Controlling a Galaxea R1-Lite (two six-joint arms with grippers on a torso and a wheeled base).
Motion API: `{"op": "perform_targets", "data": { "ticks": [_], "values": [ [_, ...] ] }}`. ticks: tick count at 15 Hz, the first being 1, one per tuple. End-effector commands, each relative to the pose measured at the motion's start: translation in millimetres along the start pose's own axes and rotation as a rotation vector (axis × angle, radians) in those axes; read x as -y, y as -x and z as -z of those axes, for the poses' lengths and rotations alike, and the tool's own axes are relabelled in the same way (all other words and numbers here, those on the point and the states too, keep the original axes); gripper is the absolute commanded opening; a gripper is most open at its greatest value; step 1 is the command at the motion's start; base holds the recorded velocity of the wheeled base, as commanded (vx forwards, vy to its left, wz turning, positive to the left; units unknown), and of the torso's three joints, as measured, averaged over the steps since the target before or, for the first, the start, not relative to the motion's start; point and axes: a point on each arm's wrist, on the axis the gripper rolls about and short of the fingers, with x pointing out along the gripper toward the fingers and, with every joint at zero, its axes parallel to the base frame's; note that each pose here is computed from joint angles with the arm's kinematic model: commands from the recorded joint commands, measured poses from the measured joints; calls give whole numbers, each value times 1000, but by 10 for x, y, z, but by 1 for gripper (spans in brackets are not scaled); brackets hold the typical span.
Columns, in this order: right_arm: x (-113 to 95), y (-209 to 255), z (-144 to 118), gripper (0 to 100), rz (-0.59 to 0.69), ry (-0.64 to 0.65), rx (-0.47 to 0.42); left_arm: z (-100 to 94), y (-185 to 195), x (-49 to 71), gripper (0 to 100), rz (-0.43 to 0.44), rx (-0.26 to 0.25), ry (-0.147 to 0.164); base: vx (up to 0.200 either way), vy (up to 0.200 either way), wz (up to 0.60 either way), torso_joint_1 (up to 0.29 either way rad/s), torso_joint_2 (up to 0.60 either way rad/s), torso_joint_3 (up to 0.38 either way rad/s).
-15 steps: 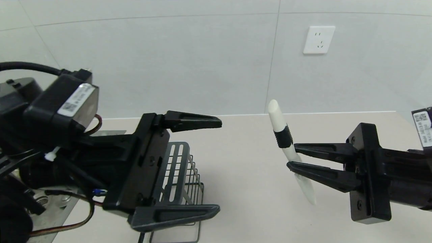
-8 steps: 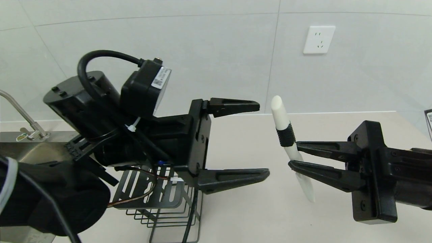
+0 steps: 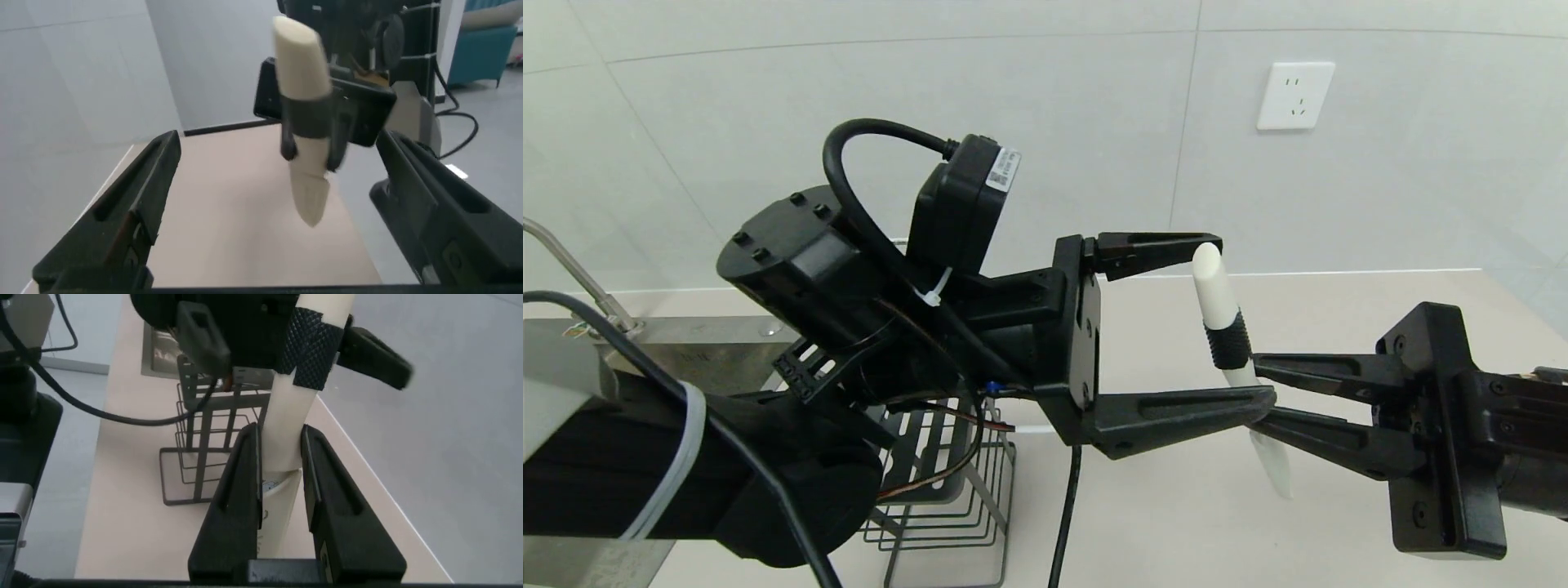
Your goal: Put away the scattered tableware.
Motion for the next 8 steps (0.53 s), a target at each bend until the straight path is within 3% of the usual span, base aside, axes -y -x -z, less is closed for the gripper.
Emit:
{"op": "perform_targets", "data": {
  "ticks": [1, 8],
  "values": [
    [-3, 5, 4, 0, 1, 0, -1, -29, -21, 31, 100, 3, 13, 4, 0, 0, 0, 0, 0, 0],
    [19, -41, 34, 0, 2, 5, -5, 23, -24, 67, 100, -9, 22, 21, 0, 0, 0, 0, 0, 0]
  ]
}}
